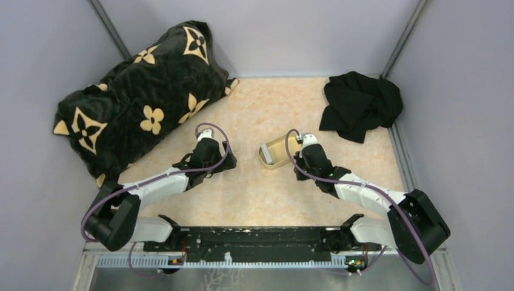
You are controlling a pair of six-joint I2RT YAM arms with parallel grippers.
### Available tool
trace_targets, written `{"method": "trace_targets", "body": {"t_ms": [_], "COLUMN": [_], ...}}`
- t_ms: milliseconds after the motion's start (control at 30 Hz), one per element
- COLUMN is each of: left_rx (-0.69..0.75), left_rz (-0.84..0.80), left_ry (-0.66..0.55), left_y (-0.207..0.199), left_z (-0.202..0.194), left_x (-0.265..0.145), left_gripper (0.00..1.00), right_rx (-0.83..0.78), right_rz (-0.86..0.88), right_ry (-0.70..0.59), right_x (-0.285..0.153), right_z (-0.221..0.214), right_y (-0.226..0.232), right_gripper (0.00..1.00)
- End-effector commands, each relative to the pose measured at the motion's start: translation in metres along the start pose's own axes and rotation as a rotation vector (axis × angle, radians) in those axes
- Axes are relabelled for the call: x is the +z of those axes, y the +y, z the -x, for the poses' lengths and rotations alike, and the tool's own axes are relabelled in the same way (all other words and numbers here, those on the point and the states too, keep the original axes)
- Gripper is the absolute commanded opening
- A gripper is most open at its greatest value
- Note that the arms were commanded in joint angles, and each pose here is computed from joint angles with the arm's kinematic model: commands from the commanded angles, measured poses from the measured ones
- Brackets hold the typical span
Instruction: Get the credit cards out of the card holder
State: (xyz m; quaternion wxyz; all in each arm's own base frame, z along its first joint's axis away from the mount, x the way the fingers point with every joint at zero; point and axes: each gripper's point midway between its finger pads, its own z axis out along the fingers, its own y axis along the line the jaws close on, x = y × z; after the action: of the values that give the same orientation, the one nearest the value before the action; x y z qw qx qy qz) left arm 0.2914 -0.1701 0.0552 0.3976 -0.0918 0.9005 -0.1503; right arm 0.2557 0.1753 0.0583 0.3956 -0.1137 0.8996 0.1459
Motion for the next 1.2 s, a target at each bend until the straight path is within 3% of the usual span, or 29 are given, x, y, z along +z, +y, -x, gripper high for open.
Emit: {"method": "trace_targets", "body": {"t_ms": [0,300,1167], "left_rx": [-0.028,-0.039,-0.031], "left_rz": [-0.04,-0.05,0.017], "left_ry": [0.021,-0.034,-0.053], "left_y": [-0.01,-0.014,0.006], "left_z": [-0.001,0.017,0.014], "left_x": [0.004,-0.01,-0.018], "left_gripper": [0.99,0.99,0.99], "right_rx": [0.036,0.027,0.011], "right_rz": [0.033,0.049,0.106], "right_ry": [-0.044,-0.041,-0.028], "right_x": [0.006,0.031,0.085], "right_z": [0.007,0.007,0.031], "right_y": [0.013,0.021,0.052], "right_gripper": [0.0,0.0,0.0]}}
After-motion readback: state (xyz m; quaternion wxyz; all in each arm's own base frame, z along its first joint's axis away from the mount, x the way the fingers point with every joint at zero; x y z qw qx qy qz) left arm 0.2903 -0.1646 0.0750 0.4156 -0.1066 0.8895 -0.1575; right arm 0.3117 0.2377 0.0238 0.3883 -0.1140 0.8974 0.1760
